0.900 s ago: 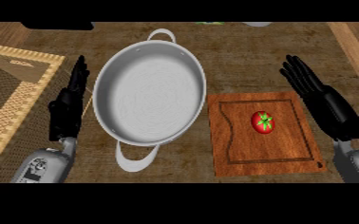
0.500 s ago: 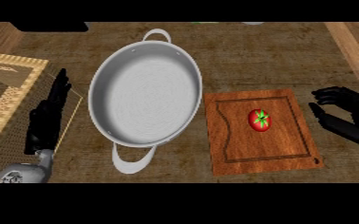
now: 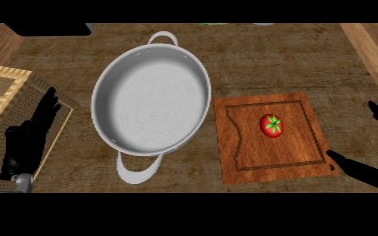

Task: Pick the tomato from the cutting board and place it in the pot

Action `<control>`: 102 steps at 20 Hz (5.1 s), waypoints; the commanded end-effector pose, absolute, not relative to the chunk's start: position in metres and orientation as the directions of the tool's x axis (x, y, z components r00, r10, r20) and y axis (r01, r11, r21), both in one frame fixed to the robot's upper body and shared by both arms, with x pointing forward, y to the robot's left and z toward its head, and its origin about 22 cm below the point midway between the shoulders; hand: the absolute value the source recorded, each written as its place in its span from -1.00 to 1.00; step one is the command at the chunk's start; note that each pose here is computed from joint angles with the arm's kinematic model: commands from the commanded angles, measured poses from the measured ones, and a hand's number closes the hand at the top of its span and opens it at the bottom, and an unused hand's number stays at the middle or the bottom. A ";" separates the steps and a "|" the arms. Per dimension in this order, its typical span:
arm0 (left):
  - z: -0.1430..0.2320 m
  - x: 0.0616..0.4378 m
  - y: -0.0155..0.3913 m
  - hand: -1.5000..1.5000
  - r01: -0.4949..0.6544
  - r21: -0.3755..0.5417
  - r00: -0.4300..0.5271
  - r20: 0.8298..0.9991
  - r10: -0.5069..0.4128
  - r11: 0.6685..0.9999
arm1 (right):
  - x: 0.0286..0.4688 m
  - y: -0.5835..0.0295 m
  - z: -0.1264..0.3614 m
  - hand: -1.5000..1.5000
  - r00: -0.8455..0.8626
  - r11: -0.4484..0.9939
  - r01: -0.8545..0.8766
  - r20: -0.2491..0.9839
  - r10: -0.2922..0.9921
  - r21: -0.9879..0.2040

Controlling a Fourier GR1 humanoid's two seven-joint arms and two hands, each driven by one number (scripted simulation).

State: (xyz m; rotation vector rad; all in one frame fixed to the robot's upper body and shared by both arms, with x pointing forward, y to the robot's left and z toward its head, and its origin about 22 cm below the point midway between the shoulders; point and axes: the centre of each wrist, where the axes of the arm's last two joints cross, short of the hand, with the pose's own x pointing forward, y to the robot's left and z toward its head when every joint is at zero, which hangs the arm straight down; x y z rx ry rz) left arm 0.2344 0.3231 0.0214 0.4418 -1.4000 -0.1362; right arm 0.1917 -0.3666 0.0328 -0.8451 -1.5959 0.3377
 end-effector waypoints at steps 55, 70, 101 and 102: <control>0.016 0.232 0.332 0.00 -0.159 0.387 0.201 0.914 -0.353 0.908 | 0.333 -0.232 0.048 -1.00 0.362 0.342 -0.645 0.121 0.924 -0.683; 0.034 0.234 0.336 0.00 -0.133 0.389 0.202 0.911 -0.359 0.911 | 0.348 -0.225 0.020 1.00 0.265 0.269 -0.661 0.118 0.957 -0.701; 0.023 0.263 0.306 0.00 -0.093 0.375 0.178 0.918 -0.355 0.922 | 0.182 0.060 0.177 1.00 -0.367 0.377 0.158 0.300 0.880 -0.913; 0.020 0.257 0.316 0.00 -0.112 0.387 0.186 0.913 -0.364 0.915 | 0.187 0.061 0.187 1.00 -0.362 0.397 0.164 0.320 0.876 -0.903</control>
